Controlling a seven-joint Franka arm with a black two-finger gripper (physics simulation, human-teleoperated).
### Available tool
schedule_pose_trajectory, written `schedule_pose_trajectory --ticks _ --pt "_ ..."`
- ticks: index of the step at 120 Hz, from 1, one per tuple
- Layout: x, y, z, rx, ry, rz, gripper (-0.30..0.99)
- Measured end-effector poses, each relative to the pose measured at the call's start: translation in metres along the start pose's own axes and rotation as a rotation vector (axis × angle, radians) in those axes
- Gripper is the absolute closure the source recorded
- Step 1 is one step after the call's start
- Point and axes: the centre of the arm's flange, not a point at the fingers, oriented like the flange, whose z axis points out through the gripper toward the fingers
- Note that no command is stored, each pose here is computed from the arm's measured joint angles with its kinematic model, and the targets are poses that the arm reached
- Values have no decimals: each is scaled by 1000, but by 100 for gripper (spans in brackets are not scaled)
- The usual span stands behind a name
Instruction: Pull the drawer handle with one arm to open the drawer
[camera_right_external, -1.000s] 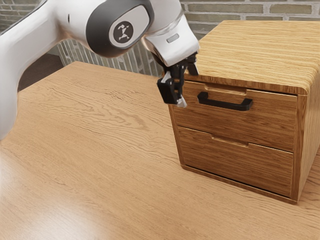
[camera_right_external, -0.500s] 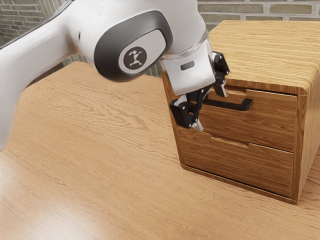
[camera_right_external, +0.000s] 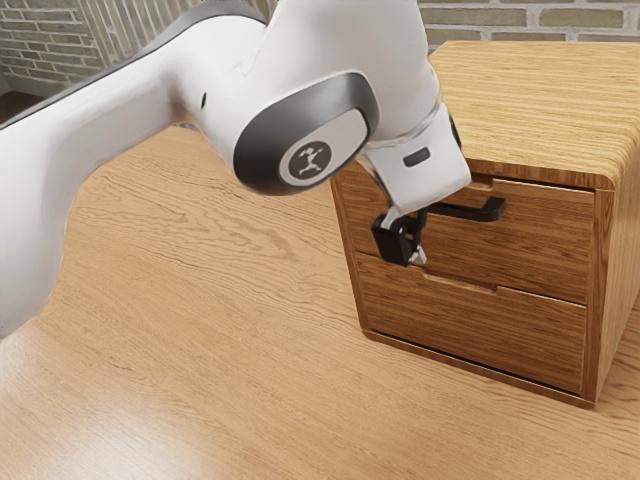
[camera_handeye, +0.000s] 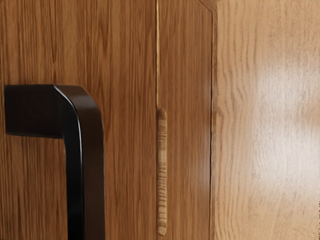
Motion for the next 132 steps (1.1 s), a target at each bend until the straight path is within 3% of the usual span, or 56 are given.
schedule_pose_trajectory --ticks 56,68,92,116,132 --pt "13 21 21 -64 -36 -171 -1" --pt "19 29 4 -44 -31 -182 7" --pt "40 52 -7 -35 -33 -169 -2" --pt "41 64 -12 -34 -42 -188 4" --pt "42 72 -8 -43 -52 -199 -2"
